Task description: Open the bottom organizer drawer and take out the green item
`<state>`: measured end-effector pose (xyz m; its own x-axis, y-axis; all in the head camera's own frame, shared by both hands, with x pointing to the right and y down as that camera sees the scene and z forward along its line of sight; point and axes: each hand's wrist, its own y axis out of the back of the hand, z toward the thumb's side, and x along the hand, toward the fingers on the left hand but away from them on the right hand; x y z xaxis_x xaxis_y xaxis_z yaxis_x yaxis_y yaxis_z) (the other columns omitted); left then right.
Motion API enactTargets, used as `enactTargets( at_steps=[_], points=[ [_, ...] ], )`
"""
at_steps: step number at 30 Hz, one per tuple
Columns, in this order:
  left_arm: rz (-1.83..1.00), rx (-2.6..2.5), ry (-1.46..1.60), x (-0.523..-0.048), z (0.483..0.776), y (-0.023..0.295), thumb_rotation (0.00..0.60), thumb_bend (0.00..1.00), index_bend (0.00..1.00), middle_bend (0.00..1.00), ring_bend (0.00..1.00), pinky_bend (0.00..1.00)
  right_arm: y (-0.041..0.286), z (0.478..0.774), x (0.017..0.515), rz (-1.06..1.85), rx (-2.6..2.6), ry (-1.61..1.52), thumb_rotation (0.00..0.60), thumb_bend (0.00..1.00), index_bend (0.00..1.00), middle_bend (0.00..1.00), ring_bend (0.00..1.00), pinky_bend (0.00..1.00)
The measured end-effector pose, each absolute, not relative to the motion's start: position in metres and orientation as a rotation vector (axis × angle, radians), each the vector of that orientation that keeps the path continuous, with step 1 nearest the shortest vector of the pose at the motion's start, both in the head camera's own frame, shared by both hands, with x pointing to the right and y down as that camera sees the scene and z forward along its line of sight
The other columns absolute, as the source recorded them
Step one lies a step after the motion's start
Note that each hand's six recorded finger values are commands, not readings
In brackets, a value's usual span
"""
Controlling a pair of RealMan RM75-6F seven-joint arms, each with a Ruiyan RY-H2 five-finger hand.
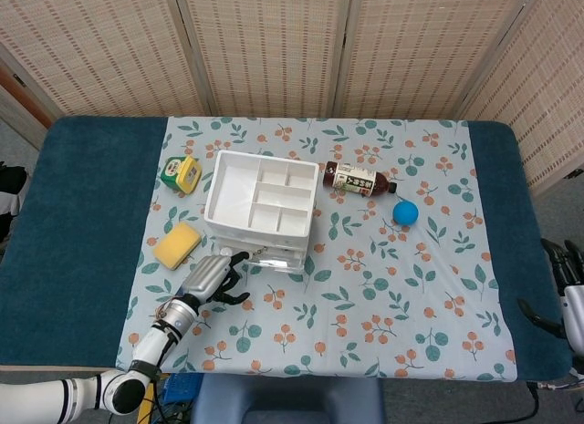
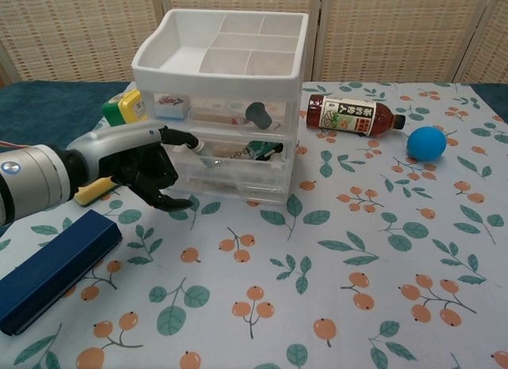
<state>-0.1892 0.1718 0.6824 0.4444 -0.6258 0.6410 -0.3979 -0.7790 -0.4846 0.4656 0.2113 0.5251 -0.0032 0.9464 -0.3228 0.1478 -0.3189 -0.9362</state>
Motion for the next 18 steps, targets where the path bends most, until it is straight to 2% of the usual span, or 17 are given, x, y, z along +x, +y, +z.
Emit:
enactTargets(
  at_steps=[5,18],
  points=[
    [-1.244,-2.449,0.869,-0.189,0.677,0.177,0.6,0.26,0.34,0.94,1.0,1.0,0.211,0.527,0.465,1.397,-1.557,-1.164,0.6,0.23,0.02,0.11,0.07,0.15],
    [-1.238,-2.469,0.794,-0.195,0.664,0.196,0.6,0.26,0.34,0.94,1.0,1.0,0.212,0.527,0.465,1.398,-1.559,-1.164,0.6,0.23,0.02,0.11,0.07,0.15]
  ],
)
